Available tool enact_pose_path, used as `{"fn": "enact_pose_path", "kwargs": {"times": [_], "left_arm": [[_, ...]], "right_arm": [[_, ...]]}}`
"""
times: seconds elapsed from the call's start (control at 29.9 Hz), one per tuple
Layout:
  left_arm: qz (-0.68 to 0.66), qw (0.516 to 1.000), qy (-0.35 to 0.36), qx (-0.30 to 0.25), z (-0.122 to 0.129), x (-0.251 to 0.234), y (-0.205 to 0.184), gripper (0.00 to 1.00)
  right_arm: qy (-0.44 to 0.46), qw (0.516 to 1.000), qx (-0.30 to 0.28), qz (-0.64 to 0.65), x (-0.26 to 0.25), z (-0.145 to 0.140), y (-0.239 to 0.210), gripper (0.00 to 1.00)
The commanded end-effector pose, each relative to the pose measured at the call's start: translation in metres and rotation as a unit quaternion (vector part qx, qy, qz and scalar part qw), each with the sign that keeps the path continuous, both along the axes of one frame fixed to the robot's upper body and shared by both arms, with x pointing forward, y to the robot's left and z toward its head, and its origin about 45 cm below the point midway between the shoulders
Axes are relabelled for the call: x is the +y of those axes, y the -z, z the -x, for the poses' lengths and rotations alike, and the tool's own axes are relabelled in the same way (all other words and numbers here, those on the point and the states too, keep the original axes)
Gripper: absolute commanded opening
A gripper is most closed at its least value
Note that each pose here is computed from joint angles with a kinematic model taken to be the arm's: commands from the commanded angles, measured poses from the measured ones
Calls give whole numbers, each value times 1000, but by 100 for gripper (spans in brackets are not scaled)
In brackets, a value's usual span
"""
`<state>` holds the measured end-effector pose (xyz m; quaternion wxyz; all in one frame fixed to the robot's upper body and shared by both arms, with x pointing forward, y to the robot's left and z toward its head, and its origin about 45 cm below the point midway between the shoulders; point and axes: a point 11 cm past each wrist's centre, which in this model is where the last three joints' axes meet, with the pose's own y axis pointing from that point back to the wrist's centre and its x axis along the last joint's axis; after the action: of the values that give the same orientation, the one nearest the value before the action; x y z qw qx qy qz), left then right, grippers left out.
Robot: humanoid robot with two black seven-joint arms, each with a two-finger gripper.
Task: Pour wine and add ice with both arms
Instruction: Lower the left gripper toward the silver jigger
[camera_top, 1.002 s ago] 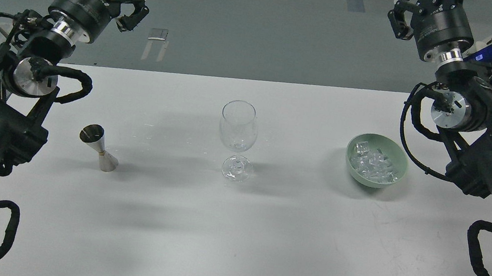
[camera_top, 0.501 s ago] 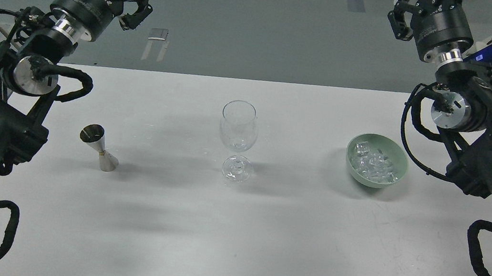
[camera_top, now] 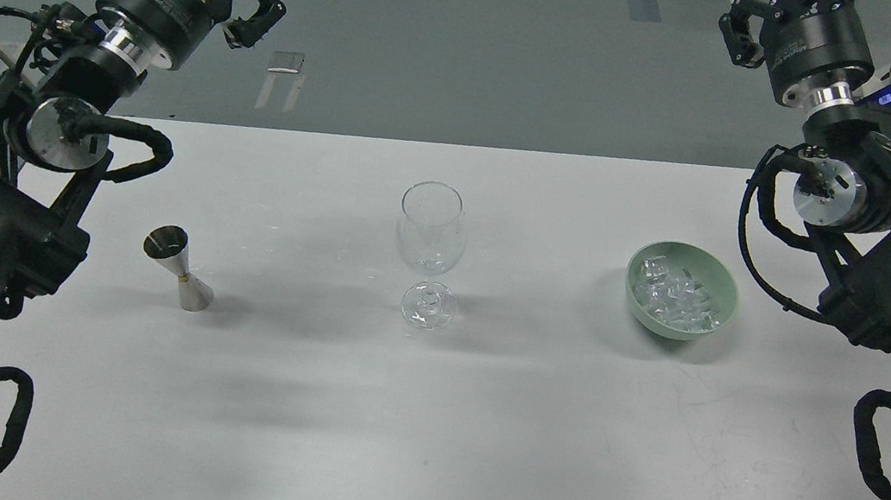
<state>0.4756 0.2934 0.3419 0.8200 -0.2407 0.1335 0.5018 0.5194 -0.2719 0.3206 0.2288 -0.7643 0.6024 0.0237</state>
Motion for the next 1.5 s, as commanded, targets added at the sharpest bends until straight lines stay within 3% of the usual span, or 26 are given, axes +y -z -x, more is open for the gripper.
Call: {"fn": "enact_pose_path", "kwargs": {"times": [0.0,0.27,0.47,0.67,0.84,1.07,1.24,1.47], "left_arm": [[0,1000,0,-2,0,0,-1,99],[-8,1000,-1,-3,2,9,-9,99],[-20,1000,-5,-4,18,27,-25,99],[-1,997,-68,29,25,47,-18,98],[-11,996,-91,20,43,69,-26,98],[34,992,-79,88,91,112,-17,96],[52,988,-106,101,132,138,-14,95],[105,975,-127,148,213,140,35,95]], "right_arm": [[-1,1000,-1,0,1,0,-1,100],[-3,1000,-3,-2,2,0,-2,100],[-3,1000,-3,-2,3,0,-1,100],[-5,1000,-3,-3,4,0,-2,100],[-3,1000,-4,-3,4,0,-2,100],[-4,1000,-4,-3,4,0,-1,100],[-3,1000,-3,-2,3,1,-1,100],[-3,1000,4,-3,4,2,6,100]]}}
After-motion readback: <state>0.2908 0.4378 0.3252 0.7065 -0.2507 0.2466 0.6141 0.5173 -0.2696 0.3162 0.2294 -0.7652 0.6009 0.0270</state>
